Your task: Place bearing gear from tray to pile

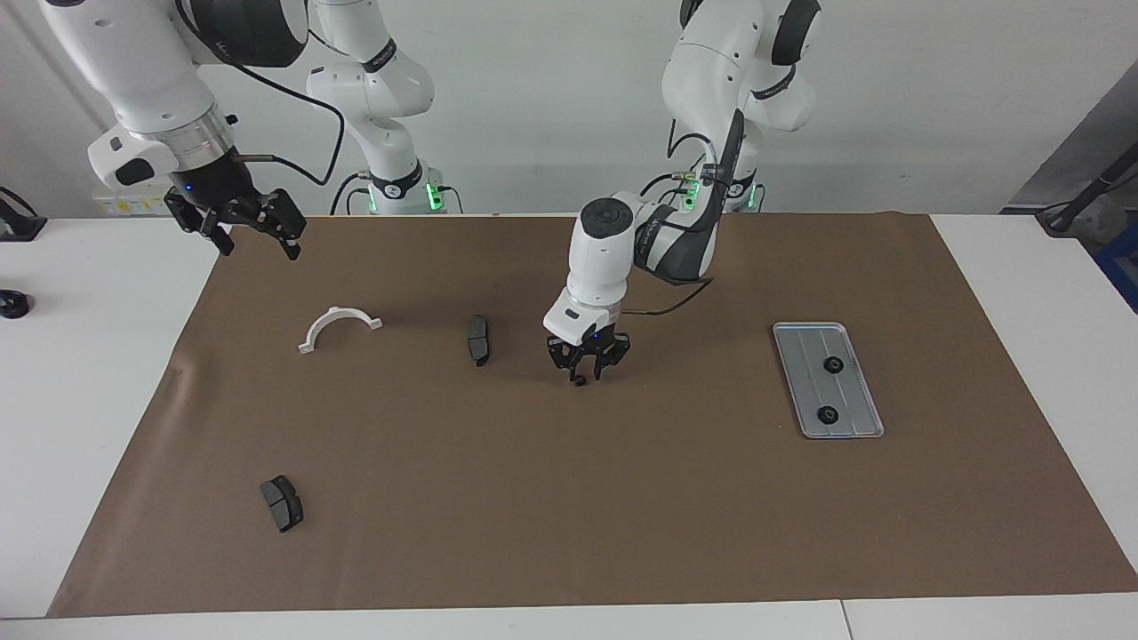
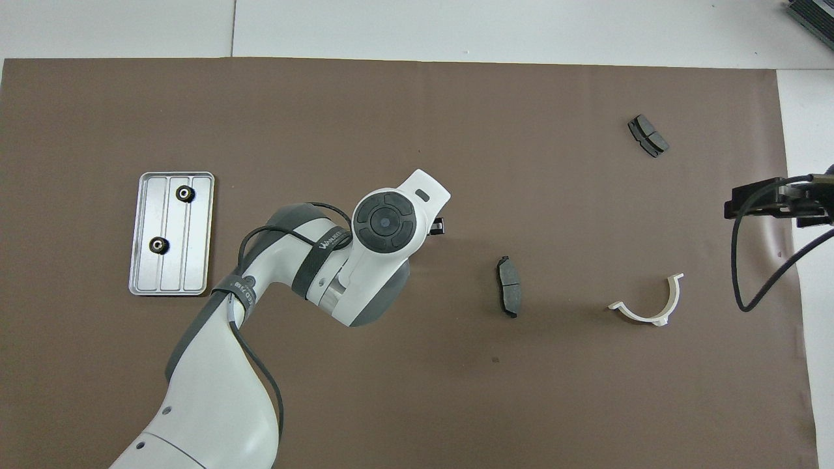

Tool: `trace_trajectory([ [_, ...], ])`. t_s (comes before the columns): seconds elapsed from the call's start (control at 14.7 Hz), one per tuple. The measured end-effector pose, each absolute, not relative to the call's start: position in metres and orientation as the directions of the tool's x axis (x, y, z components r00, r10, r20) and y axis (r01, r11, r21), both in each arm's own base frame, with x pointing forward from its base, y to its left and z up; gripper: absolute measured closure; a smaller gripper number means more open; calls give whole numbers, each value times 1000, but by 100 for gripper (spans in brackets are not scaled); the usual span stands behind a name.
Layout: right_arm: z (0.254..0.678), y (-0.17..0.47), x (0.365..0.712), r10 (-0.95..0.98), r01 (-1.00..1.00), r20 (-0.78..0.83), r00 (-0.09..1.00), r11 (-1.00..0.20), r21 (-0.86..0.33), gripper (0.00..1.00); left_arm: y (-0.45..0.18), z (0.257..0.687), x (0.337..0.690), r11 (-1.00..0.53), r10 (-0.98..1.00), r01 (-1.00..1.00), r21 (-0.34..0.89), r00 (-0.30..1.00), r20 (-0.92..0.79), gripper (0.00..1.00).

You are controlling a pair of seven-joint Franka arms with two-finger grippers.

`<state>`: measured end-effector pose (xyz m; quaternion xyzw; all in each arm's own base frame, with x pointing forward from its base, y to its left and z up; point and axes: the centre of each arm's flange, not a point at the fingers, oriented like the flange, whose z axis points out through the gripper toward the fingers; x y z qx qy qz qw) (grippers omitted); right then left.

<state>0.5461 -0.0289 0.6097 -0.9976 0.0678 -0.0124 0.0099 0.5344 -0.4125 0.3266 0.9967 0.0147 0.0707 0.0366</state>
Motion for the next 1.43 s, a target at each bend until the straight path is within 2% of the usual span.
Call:
trace_trajectory([
  [0.07, 610, -29, 546, -136, -135, 24, 990, -991, -21, 0, -406, 330, 540, -996, 47, 36, 76, 988, 147, 0],
  [0.27, 610, -29, 546, -136, -135, 24, 990, -991, -21, 0, -368, 350, 565, -995, 75, 62, 78, 983, 169, 0],
  [0.61, 609, -14, 547, -108, -108, 23, 994, -994, -22, 0, -268, 388, 599, -996, 84, 74, 59, 979, 183, 0],
  [0.89, 595, 61, 552, 38, 40, 75, 996, -999, -27, 0, -181, 398, 610, -997, 73, 72, 10, 990, 123, 0],
  [1.09, 554, 134, 563, 77, 80, 94, 993, -996, -31, 0, -121, 390, 612, -998, 60, 61, -13, 995, 81, 0],
  [1.43, 455, 270, 580, 38, 45, 141, 989, -998, -51, 0, -36, 368, 604, -999, 12, 12, -30, 1000, 23, 0],
])
